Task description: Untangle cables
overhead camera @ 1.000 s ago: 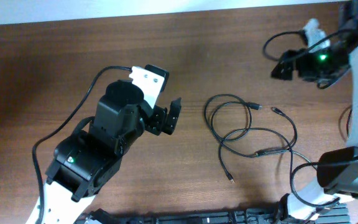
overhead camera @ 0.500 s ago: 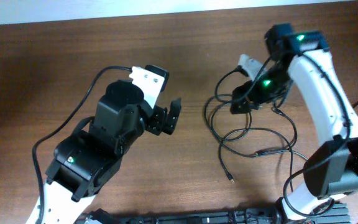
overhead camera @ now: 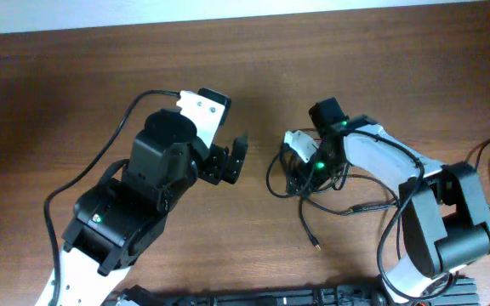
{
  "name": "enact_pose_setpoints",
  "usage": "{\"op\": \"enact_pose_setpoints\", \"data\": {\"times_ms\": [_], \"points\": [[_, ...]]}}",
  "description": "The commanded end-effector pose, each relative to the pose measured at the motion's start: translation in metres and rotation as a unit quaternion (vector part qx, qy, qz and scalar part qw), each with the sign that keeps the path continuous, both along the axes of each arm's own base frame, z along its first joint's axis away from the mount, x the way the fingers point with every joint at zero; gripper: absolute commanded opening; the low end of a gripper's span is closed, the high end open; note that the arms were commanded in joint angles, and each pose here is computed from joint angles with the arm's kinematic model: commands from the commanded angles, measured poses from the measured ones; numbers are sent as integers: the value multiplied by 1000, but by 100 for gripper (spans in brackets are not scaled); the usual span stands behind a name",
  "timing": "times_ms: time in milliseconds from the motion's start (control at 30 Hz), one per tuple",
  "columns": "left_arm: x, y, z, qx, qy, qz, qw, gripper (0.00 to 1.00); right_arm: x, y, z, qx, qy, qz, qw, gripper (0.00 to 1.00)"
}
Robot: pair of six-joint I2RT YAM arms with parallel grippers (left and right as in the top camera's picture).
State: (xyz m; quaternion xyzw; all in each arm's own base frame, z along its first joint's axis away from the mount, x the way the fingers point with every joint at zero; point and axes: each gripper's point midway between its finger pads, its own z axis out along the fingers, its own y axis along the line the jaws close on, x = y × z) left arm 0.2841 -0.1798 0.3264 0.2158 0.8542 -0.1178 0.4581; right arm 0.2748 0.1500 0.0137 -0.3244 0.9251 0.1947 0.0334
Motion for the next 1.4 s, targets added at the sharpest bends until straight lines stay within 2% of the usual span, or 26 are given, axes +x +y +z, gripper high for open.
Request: {"op": "enact_pose_setpoints", "data": {"times_ms": [0, 33, 67, 100, 300, 433, 467, 533, 567, 600, 733, 900, 1000, 1100, 1300, 1367], "points": [[0, 1, 4, 4, -9, -1, 1000, 99, -7, -1, -8, -4, -4, 7, 1000, 77], [0, 1, 4, 4, -9, -1, 1000, 99, -9, -1, -11, -4, -5, 8, 1000, 72], [0, 1, 4, 4, -9, -1, 1000, 99, -10, -2, -13, -3, -5, 7, 1000, 61], [0, 1, 4, 4, -9, -1, 1000, 99, -11, -2, -15, -4, -4, 8, 1000, 57], [0, 1, 4, 4, -9, -1, 1000, 99, -18, 2, -14, 8, 8, 12, 1000, 56], [0, 1, 4, 4, -9, -1, 1000, 99, -42, 12, -24, 2, 25, 42, 999, 56], [0, 1, 4, 4, -9, -1, 1000, 99, -50, 16, -28, 1, 27, 54, 998, 52], [0, 1, 4, 4, -9, -1, 1000, 99, -57, 20, -33, -1, 27, 63, 998, 25], [0, 1, 4, 4, -9, -1, 1000, 99, -57, 20, -35, -3, 27, 54, 998, 6], [0, 1, 4, 4, -9, -1, 1000, 99, -56, 20, -36, -3, 27, 47, 999, 4], [0, 1, 4, 4, -9, -1, 1000, 99, -43, 0, -47, -70, 3, -2, 998, 4], [0, 1, 4, 4, -9, -1, 1000, 99, -29, 5, -25, -74, 14, -27, 997, 4], [0, 1, 4, 4, -9, -1, 1000, 99, -7, 12, 11, -76, 5, -28, 997, 4], [1, 1, 4, 4, -9, -1, 1000, 99, 28, 14, 61, -95, -38, -34, 994, 4], [0, 1, 4, 4, -9, -1, 1000, 99, 98, 12, 174, -117, -184, -69, 973, 4], [0, 1, 4, 4, -9, -1, 1000, 99, 121, 4, 216, -131, -250, -93, 955, 4]]}}
